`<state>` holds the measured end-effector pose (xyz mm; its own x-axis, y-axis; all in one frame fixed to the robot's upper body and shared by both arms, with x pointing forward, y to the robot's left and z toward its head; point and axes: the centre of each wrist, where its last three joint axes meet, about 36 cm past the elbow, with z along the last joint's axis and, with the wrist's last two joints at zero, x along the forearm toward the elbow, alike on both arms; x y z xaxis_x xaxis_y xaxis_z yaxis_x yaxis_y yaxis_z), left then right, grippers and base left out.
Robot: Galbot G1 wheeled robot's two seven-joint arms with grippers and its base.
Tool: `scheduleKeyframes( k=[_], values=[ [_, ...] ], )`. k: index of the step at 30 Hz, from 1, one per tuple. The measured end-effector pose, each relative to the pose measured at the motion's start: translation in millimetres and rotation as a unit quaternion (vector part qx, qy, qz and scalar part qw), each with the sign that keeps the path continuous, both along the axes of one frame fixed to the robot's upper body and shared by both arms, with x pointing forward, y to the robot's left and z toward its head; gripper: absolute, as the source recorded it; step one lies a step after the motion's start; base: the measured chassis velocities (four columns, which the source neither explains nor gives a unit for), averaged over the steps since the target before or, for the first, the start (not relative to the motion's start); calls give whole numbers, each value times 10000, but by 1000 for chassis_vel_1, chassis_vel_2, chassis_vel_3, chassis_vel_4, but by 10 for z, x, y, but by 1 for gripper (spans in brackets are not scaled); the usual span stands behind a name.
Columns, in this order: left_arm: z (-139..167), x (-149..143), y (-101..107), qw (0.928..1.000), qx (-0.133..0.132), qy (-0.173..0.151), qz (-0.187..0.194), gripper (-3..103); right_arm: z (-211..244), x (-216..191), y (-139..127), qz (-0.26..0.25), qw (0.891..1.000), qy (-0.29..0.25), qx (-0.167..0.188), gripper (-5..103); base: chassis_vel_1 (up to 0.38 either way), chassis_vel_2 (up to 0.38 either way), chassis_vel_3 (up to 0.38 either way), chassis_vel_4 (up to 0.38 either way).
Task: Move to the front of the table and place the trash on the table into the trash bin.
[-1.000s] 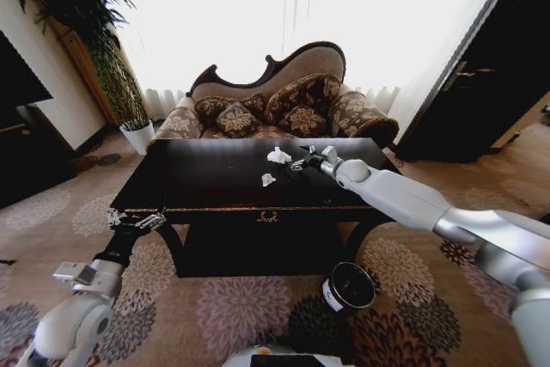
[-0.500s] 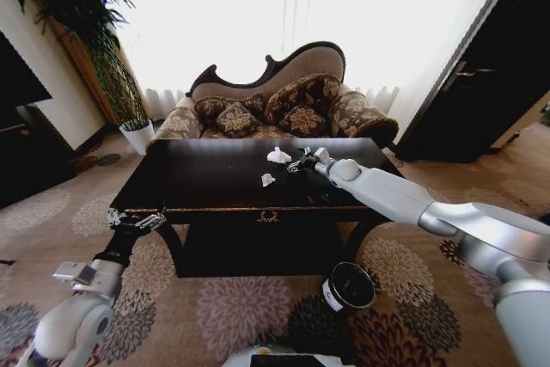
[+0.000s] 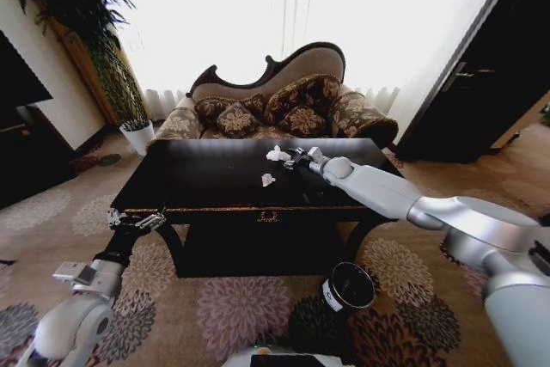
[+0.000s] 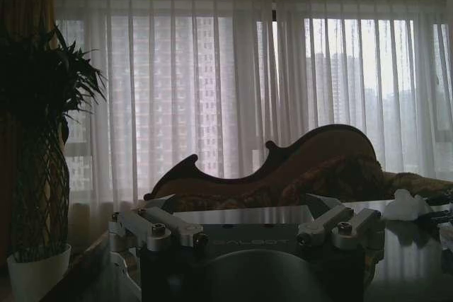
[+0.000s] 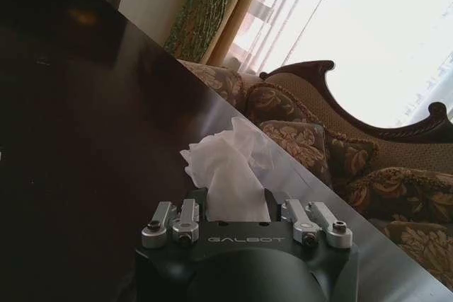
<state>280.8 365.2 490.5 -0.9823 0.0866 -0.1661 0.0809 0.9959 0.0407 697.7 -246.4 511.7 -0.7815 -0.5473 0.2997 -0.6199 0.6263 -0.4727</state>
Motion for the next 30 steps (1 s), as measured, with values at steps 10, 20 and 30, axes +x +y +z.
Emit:
scheduleKeyframes(
  k=[10,20,30],
  values=[
    [0,0,0,10000,0,0,0,100,-23,-60,-18,-8,10000,2,70,12,0,0,0,0],
    [0,0,0,10000,0,0,0,100,19,-197,-6,-7,9995,51,305,0,0,0,0,0],
    [0,0,0,10000,0,0,0,100,-30,-510,-30,-190,9964,173,807,0,0,0,0,0]
  ],
)
